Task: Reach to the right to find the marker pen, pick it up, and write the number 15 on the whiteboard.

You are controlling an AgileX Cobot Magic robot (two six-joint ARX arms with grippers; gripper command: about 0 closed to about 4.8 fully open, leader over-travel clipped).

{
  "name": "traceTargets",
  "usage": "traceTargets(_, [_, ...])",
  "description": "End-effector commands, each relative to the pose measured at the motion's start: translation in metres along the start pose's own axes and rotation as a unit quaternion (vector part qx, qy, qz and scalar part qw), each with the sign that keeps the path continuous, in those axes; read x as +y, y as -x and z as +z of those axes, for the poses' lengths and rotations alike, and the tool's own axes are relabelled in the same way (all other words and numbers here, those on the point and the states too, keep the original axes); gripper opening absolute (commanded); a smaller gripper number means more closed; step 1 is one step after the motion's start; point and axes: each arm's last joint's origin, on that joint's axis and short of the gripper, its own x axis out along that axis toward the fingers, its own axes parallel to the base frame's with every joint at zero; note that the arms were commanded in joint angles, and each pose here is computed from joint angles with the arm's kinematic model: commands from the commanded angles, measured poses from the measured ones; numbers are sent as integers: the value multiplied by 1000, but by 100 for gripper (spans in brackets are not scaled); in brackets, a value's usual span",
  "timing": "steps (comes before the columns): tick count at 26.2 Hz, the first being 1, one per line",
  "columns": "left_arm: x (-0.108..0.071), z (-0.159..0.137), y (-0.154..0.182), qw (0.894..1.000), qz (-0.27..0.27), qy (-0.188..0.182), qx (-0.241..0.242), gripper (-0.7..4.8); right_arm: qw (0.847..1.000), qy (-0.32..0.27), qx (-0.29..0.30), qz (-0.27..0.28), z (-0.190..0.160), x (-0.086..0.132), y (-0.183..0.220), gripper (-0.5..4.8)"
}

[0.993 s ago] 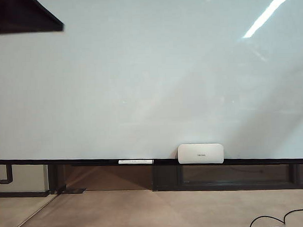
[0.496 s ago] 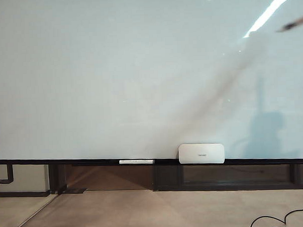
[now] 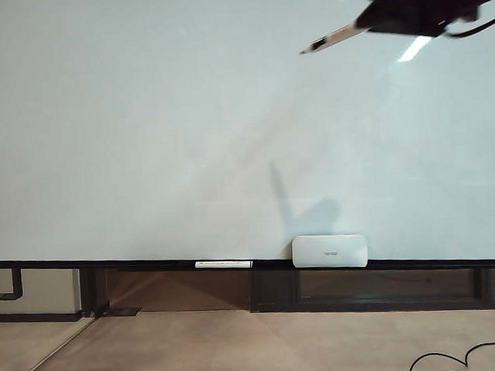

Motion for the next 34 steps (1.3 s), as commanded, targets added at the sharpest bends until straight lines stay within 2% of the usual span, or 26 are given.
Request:
traceTargets(1, [-1, 5, 0, 999, -34, -21, -28, -6, 999, 7, -33, 10, -4, 13, -14, -2])
traceTargets(4, [-2, 8, 1, 997, -58, -21, -49, -6, 999, 3, -37, -3, -9, 26, -28, -2])
traceTargets(7, [-3, 9, 1, 995, -71, -25, -59, -6, 999, 24, -45, -5, -4, 36, -52, -2])
traceTargets(10, [-3, 9, 0, 995, -73, -42, -59, -6, 998, 31, -58, -21, 4, 37, -73, -2])
traceTargets(12, [-4, 8, -2, 995, -75, -35, -54, -6, 996, 38, -70, -46, 10, 41, -85, -2])
traceTargets(15, [-6, 10, -4, 991, -113, -11, -65, -6, 995, 48, -81, -42, 18, 41, -94, -2])
traceTargets(20, [-8, 9, -9, 988, -142, 16, -64, -6, 992, 74, -99, -17, 28, 45, -98, -2])
traceTargets(22, [-8, 7, -15, 991, -124, 17, -49, -6, 992, 77, -96, -24, 26, 44, -99, -1])
traceTargets(24, [-6, 2, -24, 998, -65, 17, -21, -6, 991, 77, -91, -68, 25, 42, -99, -1])
traceTargets(25, [-6, 1, -27, 998, -55, 14, -17, -6, 990, 77, -91, -78, 25, 41, -99, -1])
traceTargets(34, [-7, 16, -35, 993, -77, 6, -86, -6, 987, 90, -91, -102, 28, 40, -100, -2])
